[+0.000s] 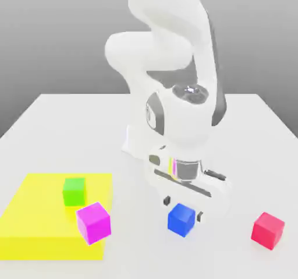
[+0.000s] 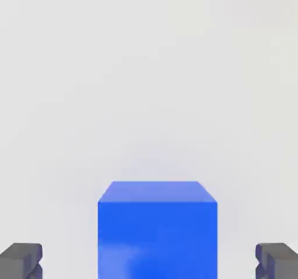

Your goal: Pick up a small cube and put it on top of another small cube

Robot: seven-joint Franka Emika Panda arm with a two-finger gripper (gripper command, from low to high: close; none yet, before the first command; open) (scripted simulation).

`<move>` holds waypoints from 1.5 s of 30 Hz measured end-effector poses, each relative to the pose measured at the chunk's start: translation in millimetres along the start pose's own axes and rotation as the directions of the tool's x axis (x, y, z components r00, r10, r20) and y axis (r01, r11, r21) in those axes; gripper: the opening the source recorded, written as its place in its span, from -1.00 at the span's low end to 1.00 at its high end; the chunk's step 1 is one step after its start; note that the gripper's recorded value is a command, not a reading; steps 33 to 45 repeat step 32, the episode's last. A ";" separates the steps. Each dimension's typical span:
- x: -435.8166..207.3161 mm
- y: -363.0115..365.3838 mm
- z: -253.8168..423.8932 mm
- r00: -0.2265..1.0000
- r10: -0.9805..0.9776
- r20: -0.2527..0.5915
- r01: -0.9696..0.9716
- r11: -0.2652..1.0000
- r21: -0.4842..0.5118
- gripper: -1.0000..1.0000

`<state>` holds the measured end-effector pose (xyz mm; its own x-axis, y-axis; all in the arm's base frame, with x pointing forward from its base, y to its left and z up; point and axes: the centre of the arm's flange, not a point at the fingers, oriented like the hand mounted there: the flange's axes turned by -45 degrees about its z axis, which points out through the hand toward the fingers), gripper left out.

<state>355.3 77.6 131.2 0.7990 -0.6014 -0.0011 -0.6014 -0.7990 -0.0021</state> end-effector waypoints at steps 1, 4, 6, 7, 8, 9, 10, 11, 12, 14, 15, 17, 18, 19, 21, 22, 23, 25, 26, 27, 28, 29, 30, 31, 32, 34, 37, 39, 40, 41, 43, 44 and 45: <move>0.0 0.0 0.0 1.000 0.000 0.000 0.000 1.000 0.000 -1.00; 0.0 -0.1 -0.1 1.000 0.000 -0.001 0.000 1.000 0.001 -1.00; -0.2 0.4 4.5 1.000 0.000 -0.001 0.000 1.000 0.000 -1.00; -0.1 0.2 2.1 1.000 0.000 -0.002 0.000 1.000 0.000 -1.00; 0.2 -0.5 -3.8 1.000 0.001 -0.002 -0.001 1.000 0.001 -1.00; 0.5 -1.1 -11.4 1.000 0.001 -0.001 -0.001 1.000 0.002 -1.00; 0.8 -1.4 -19.7 1.000 0.001 -0.001 -0.001 1.000 0.002 -1.00; 0.9 -1.5 -28.4 1.000 0.001 -0.001 -0.001 1.000 0.002 -1.00; 0.8 -1.2 -37.1 1.000 0.001 -0.002 -0.001 1.000 0.001 -1.00; 1.0 0.1 -54.4 1.000 -0.001 -0.003 0.001 1.000 -0.001 -1.00; 17.2 6.4 -63.2 1.000 0.019 -0.005 -0.019 1.000 -0.003 -1.00; 49.7 15.3 -82.7 1.000 0.029 -0.007 -0.029 1.000 -0.006 -1.00; 66.6 20.6 -93.4 1.000 0.031 -0.007 -0.031 0.999 -0.007 -1.00; 84.9 28.8 -104.6 0.999 0.038 -0.007 -0.038 0.999 -0.008 -1.00; 122.5 52.9 -128.8 0.998 0.061 -0.006 -0.061 0.998 -0.008 -1.00; 138.5 64.2 -141.7 0.998 0.064 -0.005 -0.064 0.998 -0.007 -1.00; 153.3 76.0 -155.0 0.998 0.066 -0.004 -0.066 0.998 -0.005 -1.00; 175.0 95.7 -171.3 0.998 0.066 -0.002 -0.066 0.998 -0.001 -1.00; 178.8 98.4 -164.9 0.998 0.063 -0.002 -0.063 0.998 -0.001 -1.00; 180.6 99.1 -153.9 0.998 0.060 -0.001 -0.060 0.998 -0.001 -1.00; 181.1 99.3 -140.8 0.998 0.058 -0.001 -0.058 0.998 -0.001 -1.00; 181.0 99.6 -128.4 0.998 0.057 -0.001 -0.057 0.998 0.000 1.00; 180.9 99.4 -128.4 0.998 0.056 -0.001 -0.056 0.998 0.000 1.00; 180.9 99.4 -128.4 0.998 0.056 -0.001 -0.056 0.998 0.000 1.00; 180.8 99.4 -128.4 0.998 0.056 -0.001 -0.056 0.998 0.000 1.00; 180.8 99.4 -128.4 0.998 0.056 -0.001 -0.056 0.998 0.000 1.00; 180.8 99.4 -128.4 0.998 0.056 -0.001 -0.056 0.998 0.000 1.00; 180.8 99.4 -128.4 0.998 0.056 -0.001 -0.056 0.998 0.000 1.00; 180.8 99.4 -128.4 0.998 0.056 -0.001 -0.056 0.998 0.000 1.00; 180.8 99.4 -128.4 0.998 0.056 -0.001 -0.056 0.998 0.000 1.00; 180.8 99.4 -128.4 0.998 0.056 -0.001 -0.056 0.998 0.000 1.00; 180.8 99.4 -128.4 0.998 0.056 -0.001 -0.056 0.998 0.000 1.00; 180.8 99.4 -128.4 0.998 0.056 -0.001 -0.056 0.998 0.000 1.00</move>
